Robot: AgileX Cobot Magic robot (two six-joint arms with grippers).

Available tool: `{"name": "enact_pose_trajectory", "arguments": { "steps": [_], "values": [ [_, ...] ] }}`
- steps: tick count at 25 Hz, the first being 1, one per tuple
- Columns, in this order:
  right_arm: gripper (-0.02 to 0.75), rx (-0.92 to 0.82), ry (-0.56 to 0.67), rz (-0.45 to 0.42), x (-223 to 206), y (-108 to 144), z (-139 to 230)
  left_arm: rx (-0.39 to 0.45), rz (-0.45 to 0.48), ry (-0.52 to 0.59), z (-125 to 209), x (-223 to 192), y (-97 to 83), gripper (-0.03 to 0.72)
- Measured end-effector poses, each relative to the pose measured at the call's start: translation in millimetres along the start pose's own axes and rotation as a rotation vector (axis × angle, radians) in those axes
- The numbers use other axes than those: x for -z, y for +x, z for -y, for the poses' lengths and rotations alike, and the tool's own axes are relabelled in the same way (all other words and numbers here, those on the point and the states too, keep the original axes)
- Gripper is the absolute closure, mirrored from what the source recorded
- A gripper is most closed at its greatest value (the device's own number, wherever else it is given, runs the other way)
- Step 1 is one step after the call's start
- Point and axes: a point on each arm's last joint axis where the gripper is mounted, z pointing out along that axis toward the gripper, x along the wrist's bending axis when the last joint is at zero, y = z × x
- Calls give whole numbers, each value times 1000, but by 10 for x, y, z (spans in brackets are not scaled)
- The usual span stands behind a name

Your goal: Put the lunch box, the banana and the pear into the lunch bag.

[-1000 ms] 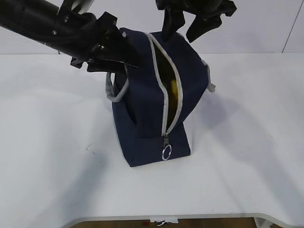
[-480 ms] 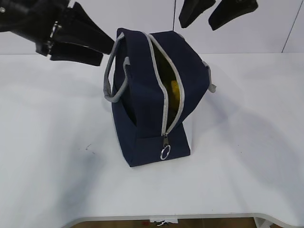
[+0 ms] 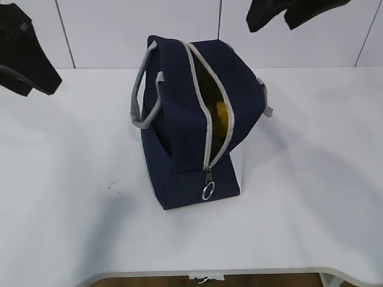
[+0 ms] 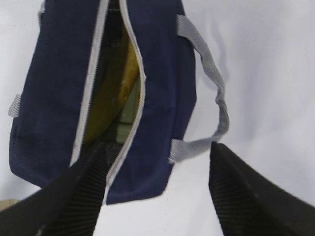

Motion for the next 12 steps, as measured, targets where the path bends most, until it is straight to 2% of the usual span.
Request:
{"name": "enact_pose_trajectory", "arguments": {
  "steps": [6,9,12],
  "values": [
    [231,103,-185,-46,-142,258,250,-10,-19,-40,74,186,-72,286],
    [231,128,-307,-73,-234,353,518,-11,-18,-40,77,193,-75,287],
    [231,155,-423,-73,-360,323,857,-12,-20,-40,77,193,-74,287]
  ]
}}
